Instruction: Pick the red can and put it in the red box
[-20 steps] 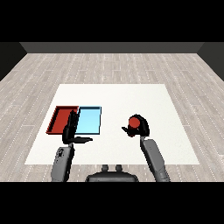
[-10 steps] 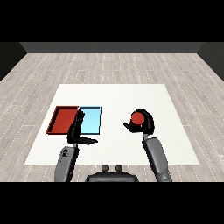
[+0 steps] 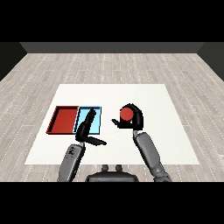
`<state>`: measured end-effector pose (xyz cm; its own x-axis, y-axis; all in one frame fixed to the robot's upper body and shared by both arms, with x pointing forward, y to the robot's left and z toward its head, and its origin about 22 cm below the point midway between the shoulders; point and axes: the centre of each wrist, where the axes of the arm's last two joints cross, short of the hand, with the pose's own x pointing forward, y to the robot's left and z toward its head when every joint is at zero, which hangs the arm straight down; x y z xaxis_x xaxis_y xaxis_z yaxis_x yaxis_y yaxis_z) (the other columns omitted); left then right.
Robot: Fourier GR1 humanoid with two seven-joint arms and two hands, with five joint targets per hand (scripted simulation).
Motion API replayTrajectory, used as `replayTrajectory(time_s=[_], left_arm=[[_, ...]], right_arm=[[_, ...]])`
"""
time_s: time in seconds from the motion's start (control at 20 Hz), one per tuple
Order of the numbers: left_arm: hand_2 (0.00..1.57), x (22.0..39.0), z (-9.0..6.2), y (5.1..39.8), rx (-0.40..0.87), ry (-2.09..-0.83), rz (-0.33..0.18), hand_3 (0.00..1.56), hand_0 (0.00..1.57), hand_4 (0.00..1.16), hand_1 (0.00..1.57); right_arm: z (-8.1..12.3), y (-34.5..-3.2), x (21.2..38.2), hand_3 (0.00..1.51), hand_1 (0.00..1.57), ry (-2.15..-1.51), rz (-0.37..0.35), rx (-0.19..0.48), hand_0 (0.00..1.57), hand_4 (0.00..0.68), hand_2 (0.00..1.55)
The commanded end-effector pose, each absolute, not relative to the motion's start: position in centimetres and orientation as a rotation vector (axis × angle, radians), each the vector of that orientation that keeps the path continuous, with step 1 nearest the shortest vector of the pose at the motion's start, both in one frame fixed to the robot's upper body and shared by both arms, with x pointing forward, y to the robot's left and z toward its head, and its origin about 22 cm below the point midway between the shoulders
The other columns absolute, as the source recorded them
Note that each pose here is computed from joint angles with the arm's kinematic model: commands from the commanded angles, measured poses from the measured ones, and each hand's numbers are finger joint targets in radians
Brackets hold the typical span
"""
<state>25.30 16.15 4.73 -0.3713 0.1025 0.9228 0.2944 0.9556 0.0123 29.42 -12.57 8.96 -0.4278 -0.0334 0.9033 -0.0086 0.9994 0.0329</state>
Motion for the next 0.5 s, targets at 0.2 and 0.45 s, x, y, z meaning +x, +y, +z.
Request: replayTrajectory(time_s=[0.2,0.45], left_arm=[[0.00,26.3,4.8,13.2,-0.358,-1.885,-0.231,0.00,0.00,0.00,0.00],[0.00,25.4,2.2,10.1,-0.360,-1.858,-0.261,0.00,0.00,0.00,0.00]], right_arm=[[10.6,-11.7,29.0,1.43,1.57,-2.081,-0.038,0.062,1.57,0.649,1.48],[10.0,-11.0,29.8,1.42,1.57,-2.100,-0.017,0.065,1.57,0.647,1.48]])
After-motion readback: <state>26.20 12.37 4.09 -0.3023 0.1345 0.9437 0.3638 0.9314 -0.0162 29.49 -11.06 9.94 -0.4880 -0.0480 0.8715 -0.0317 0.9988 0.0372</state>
